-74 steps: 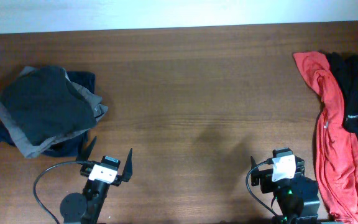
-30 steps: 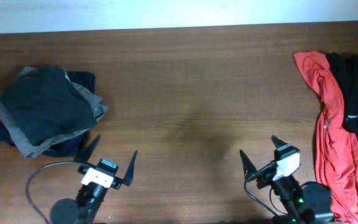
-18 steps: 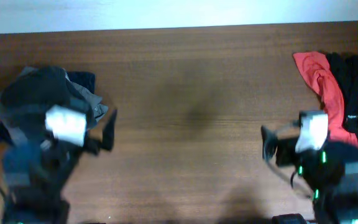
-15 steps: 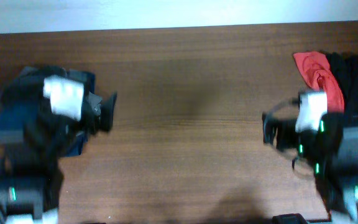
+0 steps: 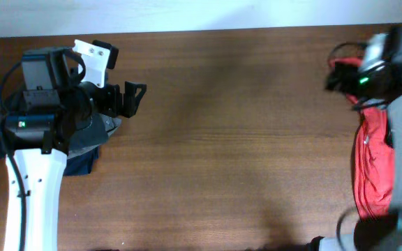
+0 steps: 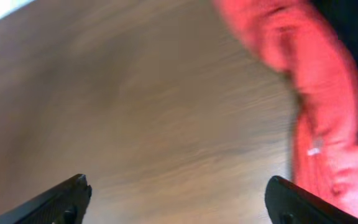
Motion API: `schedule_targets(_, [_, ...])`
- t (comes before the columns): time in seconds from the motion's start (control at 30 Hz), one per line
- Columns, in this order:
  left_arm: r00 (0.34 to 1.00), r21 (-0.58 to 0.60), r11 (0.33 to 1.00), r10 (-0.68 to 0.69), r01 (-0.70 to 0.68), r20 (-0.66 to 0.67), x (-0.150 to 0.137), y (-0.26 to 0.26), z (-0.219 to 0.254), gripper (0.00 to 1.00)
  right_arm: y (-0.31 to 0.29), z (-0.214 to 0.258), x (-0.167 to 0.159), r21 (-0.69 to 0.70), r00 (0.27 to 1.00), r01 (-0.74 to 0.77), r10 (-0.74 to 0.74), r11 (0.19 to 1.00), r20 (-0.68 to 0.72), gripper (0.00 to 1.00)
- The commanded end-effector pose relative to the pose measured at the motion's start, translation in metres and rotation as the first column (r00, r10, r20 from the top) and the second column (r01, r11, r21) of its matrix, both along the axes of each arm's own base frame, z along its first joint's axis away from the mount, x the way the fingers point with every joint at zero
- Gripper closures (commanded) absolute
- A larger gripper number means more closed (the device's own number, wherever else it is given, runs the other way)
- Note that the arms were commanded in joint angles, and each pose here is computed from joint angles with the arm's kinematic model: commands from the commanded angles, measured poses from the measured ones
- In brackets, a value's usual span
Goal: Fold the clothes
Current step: 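Reach the right gripper to the black shirt on the red pile and grasp it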
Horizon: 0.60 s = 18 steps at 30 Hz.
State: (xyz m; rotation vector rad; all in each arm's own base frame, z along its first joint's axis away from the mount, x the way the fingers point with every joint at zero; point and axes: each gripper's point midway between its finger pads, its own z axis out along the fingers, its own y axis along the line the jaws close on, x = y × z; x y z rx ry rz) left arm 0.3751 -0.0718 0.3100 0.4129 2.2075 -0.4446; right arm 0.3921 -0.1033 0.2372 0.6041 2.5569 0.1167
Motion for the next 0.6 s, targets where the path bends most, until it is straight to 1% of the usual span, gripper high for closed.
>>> schedule_targets(0.0, [1.000,-0.029,0.999,-0.021,0.022,0.023,-0.001,-0.006,0.013,0.01,-0.066,-0.002,0.005,-0.007,0.985,0.172,-0.172,0.985,-0.002,0.14])
schedule_targets(0.07, [1.000,-0.029,0.999,-0.020,0.021,0.022,-0.001,-0.006,0.013,0.01,-0.102,-0.013,0.005,-0.016,0.969,0.248,-0.249,0.969,-0.008,0.15])
schedule_targets(0.1, [1.000,-0.029,0.999,-0.020,0.021,0.022,-0.001,-0.006,0.013,0.01,-0.134,-0.024,0.003,-0.011,0.947,0.322,-0.322,0.947,-0.006,0.16])
schedule_targets(0.2, [1.000,-0.029,0.999,-0.020,0.021,0.022,-0.001,-0.006,0.013,0.01,-0.181,-0.048,-0.006,-0.001,0.911,0.412,-0.412,0.911,-0.012,0.15])
schedule_targets(0.23, [1.000,-0.029,0.999,-0.020,0.021,0.023,-0.001,-0.006,0.013,0.01,-0.190,-0.056,-0.006,0.012,0.906,0.424,-0.424,0.905,-0.016,0.15])
schedule_targets(0.37, [0.999,-0.028,0.999,-0.020,0.021,0.027,0.000,-0.006,0.014,0.01,-0.205,-0.097,0.000,0.143,0.906,0.422,-0.421,0.895,-0.041,0.17])
schedule_targets(0.47, [0.999,-0.028,0.999,-0.020,0.021,0.031,0.001,-0.006,0.014,0.01,-0.212,-0.127,0.008,0.162,0.906,0.422,-0.418,0.892,-0.062,0.17])
schedule_targets(0.57, [0.999,-0.028,0.999,-0.020,0.021,0.030,0.000,-0.006,0.014,0.01,-0.213,-0.148,0.022,0.188,0.916,0.401,-0.399,0.897,-0.052,0.16])
